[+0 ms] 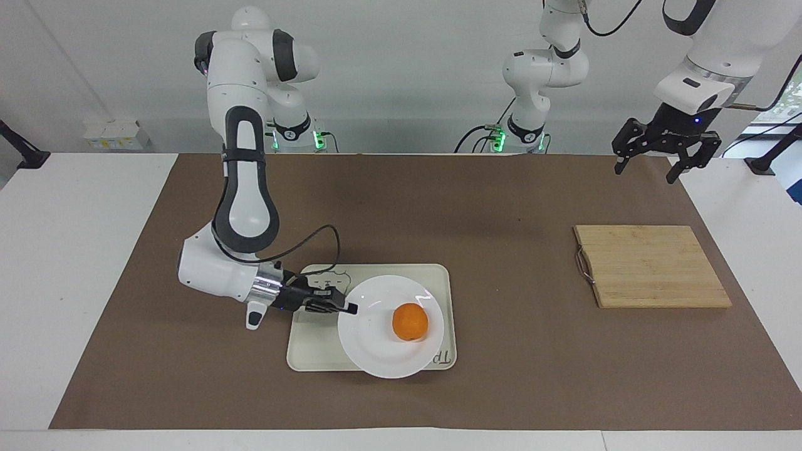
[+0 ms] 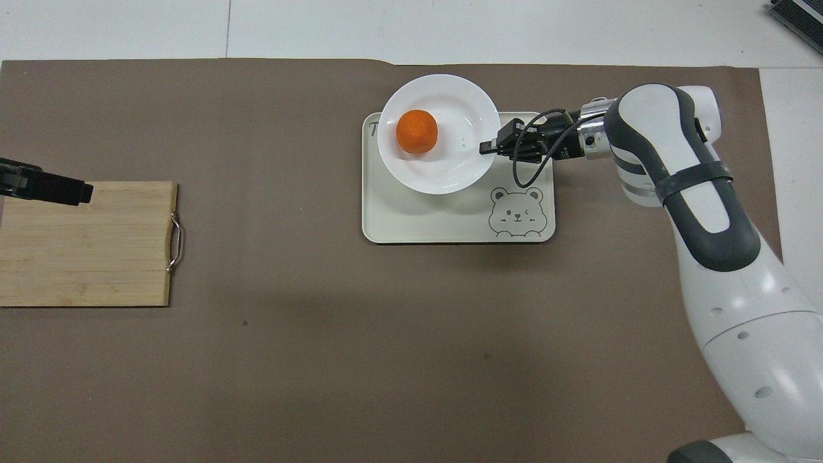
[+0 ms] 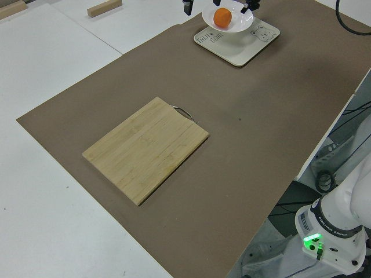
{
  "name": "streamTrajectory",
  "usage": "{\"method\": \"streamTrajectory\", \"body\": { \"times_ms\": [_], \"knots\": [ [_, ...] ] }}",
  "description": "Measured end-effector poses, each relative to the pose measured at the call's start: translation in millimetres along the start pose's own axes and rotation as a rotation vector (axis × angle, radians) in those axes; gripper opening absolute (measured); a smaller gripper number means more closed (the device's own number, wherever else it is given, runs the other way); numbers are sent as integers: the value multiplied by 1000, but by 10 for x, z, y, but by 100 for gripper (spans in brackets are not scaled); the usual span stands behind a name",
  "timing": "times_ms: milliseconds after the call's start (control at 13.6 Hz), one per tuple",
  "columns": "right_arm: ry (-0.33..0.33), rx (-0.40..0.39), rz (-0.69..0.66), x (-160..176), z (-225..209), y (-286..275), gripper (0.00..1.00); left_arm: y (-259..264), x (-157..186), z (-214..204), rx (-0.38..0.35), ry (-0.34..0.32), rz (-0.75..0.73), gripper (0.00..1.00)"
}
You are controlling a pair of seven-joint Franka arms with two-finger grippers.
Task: Place orange and plate with both arms
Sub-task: 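Slide the plate with the right gripper onto the bear tray, then open the right gripper and release the plate rim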
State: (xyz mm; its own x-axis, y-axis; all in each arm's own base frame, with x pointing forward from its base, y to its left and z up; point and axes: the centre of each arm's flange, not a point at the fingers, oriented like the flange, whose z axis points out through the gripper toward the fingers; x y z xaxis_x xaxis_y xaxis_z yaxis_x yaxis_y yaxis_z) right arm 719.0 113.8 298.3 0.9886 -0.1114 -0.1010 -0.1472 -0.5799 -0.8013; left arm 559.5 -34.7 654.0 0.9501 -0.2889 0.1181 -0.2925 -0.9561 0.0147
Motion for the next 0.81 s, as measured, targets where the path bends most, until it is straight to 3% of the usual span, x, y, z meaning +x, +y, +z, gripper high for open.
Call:
{"method": "streamTrajectory", "body": {
  "times_ms": [220, 808],
  "knots": [
    [-38, -49, -10, -36, 21, 99, 4, 0, 0, 0, 0, 0, 0, 100],
    [-93, -64, 11, -154, 162, 269, 4, 0, 0, 0, 0, 0, 0, 100]
  ]
}}
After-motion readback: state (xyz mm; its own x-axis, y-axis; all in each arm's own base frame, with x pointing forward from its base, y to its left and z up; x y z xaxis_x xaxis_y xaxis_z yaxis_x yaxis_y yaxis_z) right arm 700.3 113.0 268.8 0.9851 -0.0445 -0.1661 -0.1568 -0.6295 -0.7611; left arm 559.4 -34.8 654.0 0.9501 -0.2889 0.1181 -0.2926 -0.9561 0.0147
